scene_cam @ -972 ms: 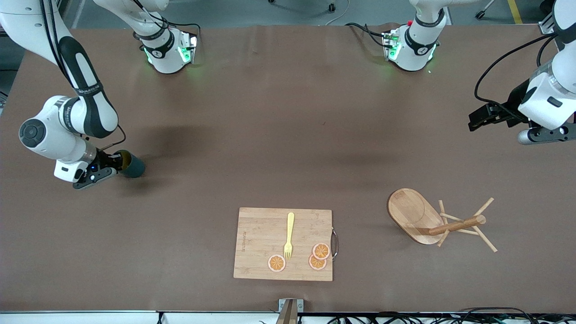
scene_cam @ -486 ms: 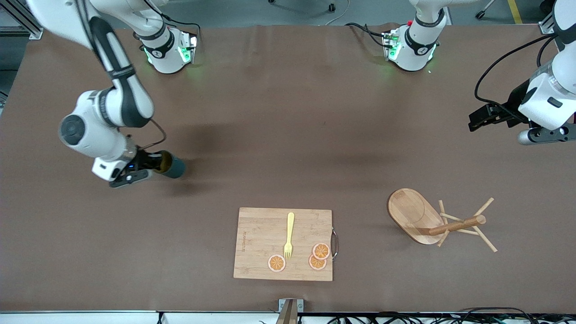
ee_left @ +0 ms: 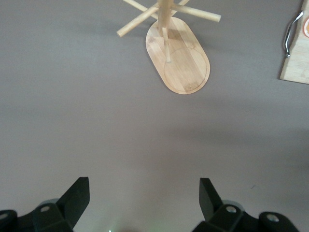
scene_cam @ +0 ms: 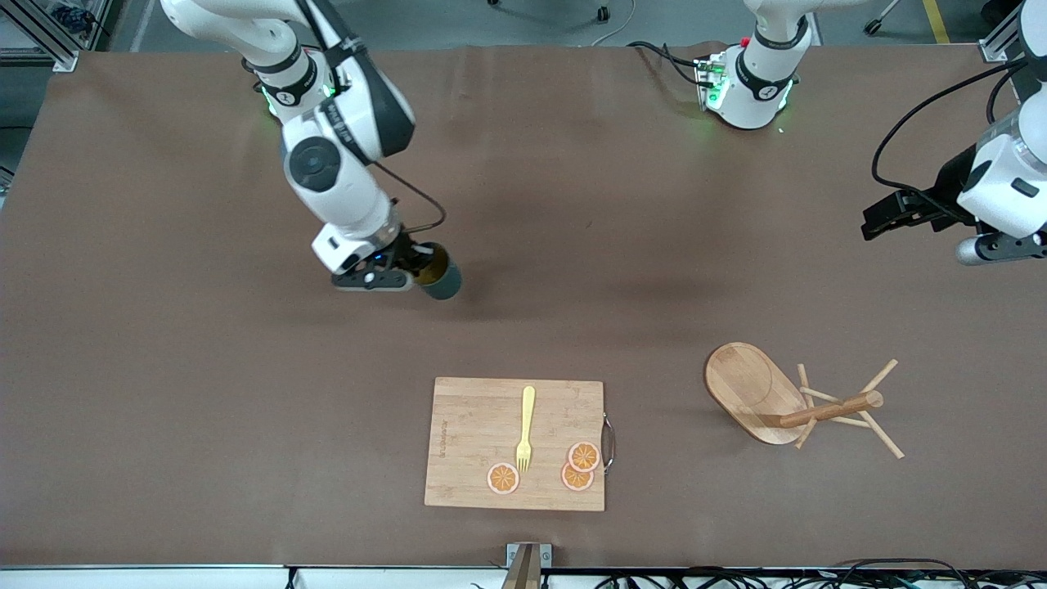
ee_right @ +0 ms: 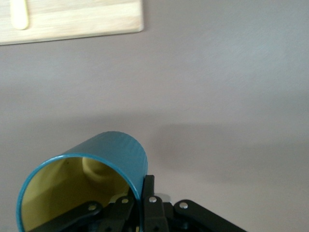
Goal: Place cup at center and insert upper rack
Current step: 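Carry the teal mug with the right gripper toward the table middle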
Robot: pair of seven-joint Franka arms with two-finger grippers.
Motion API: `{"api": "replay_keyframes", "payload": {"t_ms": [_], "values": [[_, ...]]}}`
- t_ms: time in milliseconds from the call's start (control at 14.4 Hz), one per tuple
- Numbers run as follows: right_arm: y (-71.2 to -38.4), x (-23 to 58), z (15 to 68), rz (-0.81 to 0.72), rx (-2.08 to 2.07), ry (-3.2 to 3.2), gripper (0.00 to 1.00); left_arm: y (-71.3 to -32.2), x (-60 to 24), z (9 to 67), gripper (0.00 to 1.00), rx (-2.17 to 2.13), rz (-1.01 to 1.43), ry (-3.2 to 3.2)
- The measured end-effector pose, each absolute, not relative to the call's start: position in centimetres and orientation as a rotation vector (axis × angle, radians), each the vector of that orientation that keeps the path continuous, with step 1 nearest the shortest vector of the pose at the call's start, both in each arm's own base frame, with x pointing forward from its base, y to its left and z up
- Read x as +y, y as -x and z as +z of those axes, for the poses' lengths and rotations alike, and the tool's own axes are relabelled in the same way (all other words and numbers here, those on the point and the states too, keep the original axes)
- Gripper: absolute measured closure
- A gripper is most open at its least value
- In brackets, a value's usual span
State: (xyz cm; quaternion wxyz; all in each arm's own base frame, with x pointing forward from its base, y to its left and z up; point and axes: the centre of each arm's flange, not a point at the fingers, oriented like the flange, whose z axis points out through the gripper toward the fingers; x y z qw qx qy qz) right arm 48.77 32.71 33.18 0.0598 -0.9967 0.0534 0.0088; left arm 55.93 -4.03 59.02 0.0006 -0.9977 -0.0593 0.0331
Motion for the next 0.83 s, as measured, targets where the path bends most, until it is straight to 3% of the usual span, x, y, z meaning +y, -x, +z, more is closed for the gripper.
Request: {"api": "replay_keyframes", "payload": {"t_ms": [347, 833], "values": [[-48.3, 41.4, 32.1, 0.072, 0.324, 3.082, 0.96, -56.4, -2.2, 56.8, 0.0, -0.237, 0.113, 3.131], [-47.3, 47.4, 25.3, -0.028, -0.068, 3.159, 0.96, -56.5, -2.0, 53.9, 0.0, -0.241, 0.135, 3.129]]}}
